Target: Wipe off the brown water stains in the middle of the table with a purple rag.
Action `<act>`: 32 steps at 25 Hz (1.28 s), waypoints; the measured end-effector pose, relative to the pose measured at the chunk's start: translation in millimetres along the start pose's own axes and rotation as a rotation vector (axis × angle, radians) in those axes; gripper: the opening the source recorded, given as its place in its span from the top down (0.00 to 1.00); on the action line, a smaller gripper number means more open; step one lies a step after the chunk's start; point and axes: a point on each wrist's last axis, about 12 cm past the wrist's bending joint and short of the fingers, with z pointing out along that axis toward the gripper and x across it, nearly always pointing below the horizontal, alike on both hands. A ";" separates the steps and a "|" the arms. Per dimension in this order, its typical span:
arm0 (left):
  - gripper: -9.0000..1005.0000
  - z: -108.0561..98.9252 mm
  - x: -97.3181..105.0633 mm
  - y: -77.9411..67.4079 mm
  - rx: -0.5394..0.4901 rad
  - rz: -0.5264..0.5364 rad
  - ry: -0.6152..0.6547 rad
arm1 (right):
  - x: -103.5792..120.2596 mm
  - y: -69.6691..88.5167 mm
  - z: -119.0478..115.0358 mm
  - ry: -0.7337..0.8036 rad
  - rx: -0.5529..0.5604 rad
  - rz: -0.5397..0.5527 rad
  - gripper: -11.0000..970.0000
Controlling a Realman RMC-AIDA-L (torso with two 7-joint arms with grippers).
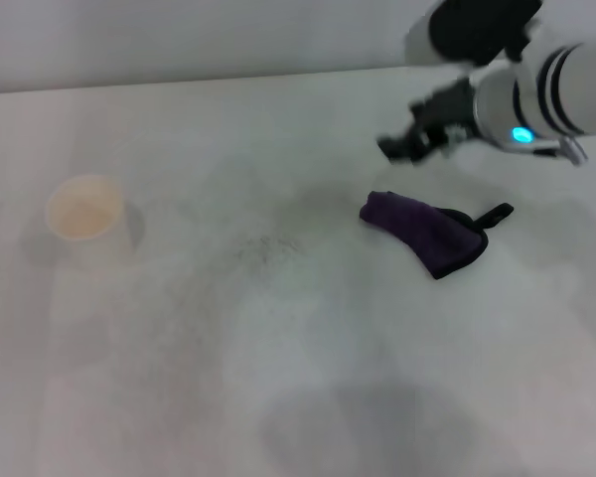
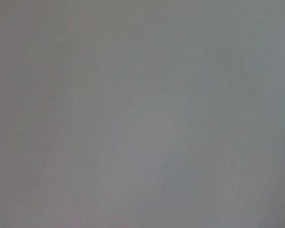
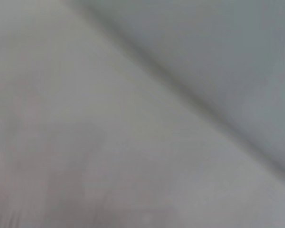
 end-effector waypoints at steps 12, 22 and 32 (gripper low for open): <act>0.12 -0.6 0.2 0.3 -0.001 0.000 0.001 | 18.1 -47.2 -17.4 -0.540 -0.105 0.425 0.21; 0.12 0.0 0.5 0.2 -0.002 0.000 0.005 | 134.8 -73.8 -11.0 -0.951 0.073 0.780 0.21; 0.12 2.0 0.0 -2.8 0.006 -0.011 -0.002 | 206.8 -45.7 4.5 -0.671 0.520 0.556 0.21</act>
